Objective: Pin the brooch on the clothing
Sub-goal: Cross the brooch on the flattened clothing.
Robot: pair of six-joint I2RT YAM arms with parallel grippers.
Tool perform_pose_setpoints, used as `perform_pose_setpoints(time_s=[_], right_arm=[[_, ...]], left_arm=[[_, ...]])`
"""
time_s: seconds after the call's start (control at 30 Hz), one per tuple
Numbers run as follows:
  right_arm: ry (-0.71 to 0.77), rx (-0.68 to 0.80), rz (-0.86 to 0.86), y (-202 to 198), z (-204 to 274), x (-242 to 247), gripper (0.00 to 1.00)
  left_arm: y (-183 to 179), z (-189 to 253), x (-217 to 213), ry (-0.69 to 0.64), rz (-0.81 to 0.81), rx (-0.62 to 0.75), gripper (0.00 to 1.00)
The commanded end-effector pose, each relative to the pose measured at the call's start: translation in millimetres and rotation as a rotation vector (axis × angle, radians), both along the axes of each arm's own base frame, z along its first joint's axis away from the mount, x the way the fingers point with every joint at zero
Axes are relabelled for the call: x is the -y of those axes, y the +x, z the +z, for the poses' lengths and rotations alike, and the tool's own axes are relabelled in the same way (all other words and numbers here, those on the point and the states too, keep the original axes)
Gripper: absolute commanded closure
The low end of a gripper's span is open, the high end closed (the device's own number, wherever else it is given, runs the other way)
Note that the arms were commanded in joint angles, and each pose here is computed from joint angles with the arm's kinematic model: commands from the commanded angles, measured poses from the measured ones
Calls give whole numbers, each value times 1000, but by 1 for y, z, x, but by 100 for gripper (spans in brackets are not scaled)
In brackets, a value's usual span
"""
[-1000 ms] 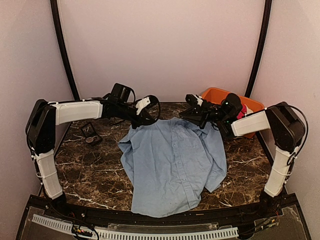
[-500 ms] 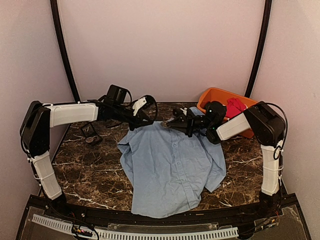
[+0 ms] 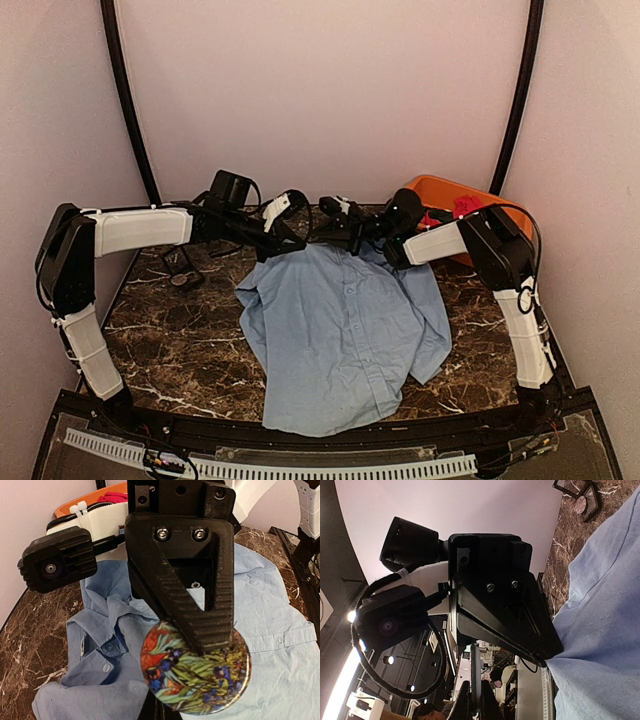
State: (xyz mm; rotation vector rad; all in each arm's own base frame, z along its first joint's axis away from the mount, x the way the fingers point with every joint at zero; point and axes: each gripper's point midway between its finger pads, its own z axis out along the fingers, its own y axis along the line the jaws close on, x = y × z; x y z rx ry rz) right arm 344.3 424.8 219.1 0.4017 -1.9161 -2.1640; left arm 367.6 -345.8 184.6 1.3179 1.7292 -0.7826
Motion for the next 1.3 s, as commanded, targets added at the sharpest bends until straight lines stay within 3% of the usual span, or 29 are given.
perform_pose_setpoints(time_s=[0.0,0.33,1.27], right_arm=[[155,339,96,-37,29,16,100],[119,377,148,-58,22,28,100],[108,365,155,-42,4,18,100]], left_arm=[[-9,20,-2,-26,-21,21,99],[-9,20,-3,-9,-28,34,99],[-14,25,-3,-26,-37,20,99]])
